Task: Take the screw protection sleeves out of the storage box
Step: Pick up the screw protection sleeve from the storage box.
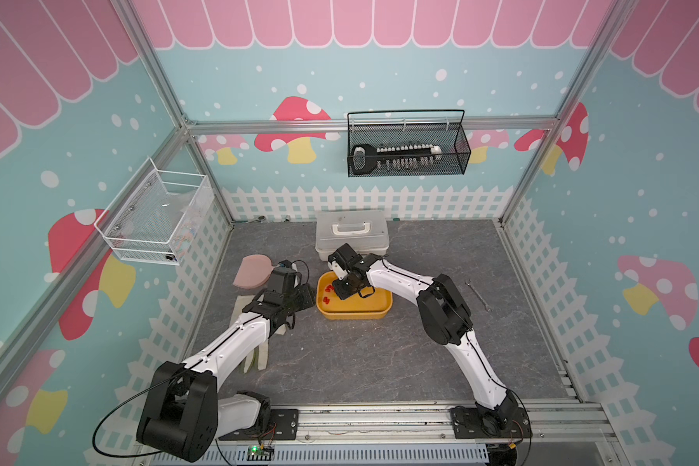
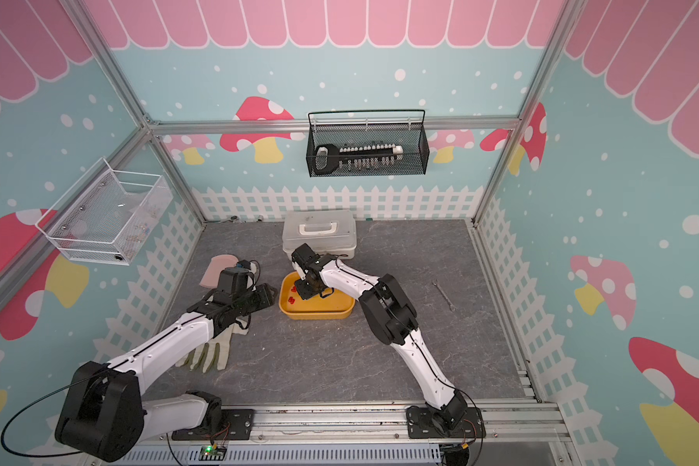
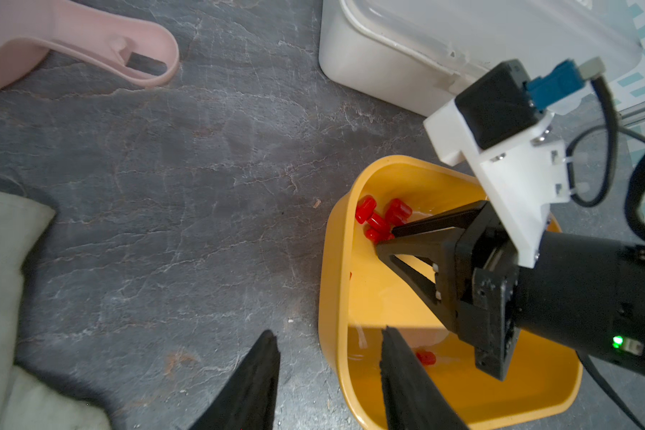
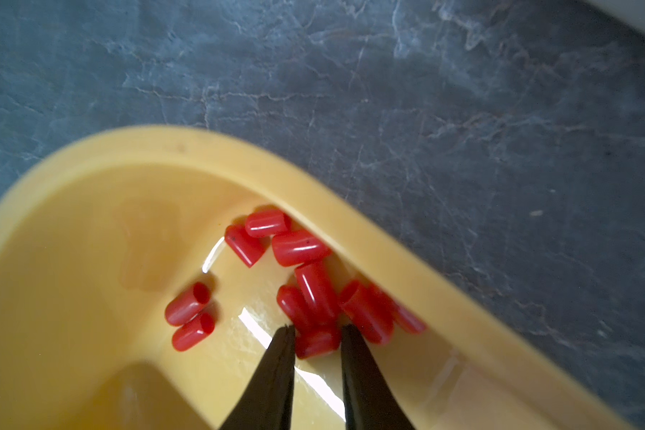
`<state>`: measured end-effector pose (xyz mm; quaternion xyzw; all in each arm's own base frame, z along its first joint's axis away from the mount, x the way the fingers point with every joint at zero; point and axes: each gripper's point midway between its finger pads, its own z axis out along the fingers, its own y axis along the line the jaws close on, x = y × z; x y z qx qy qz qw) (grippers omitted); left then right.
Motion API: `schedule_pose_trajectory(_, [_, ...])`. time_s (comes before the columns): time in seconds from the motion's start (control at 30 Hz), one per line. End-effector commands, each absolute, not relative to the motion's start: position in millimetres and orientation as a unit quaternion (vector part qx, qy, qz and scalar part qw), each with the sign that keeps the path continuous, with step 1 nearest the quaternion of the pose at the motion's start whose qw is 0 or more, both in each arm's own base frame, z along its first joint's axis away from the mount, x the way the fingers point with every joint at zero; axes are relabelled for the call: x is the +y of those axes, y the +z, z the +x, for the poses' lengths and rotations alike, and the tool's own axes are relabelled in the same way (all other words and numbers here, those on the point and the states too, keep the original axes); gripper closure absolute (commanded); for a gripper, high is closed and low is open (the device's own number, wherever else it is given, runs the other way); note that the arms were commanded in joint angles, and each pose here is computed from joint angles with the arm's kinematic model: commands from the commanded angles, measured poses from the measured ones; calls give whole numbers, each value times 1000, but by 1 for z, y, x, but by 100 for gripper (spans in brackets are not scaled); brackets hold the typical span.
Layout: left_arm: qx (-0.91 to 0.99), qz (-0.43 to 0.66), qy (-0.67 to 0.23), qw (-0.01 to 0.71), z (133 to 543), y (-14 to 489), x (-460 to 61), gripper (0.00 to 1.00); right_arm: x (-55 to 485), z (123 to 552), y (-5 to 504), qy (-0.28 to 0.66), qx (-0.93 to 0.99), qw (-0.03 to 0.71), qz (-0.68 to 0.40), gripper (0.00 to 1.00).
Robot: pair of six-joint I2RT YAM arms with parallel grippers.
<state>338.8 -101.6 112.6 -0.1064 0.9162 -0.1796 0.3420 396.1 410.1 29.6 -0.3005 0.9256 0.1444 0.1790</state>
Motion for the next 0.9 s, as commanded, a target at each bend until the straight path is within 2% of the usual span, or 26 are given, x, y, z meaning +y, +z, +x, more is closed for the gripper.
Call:
schedule_pose_trajectory(0.0, [916,-103,-185,342,338,111,-104,53,404,390,19,125,930,164,-304,77])
schedule_pose_trajectory(0.3, [913,-102,-185,348,339,115,-104,53,398,391,39,120,926,179,-309,85])
schedule_pose_trajectory(0.87, [904,-102,-184,372,338,129,-100,54,388,393,93,134,918,207,-310,91])
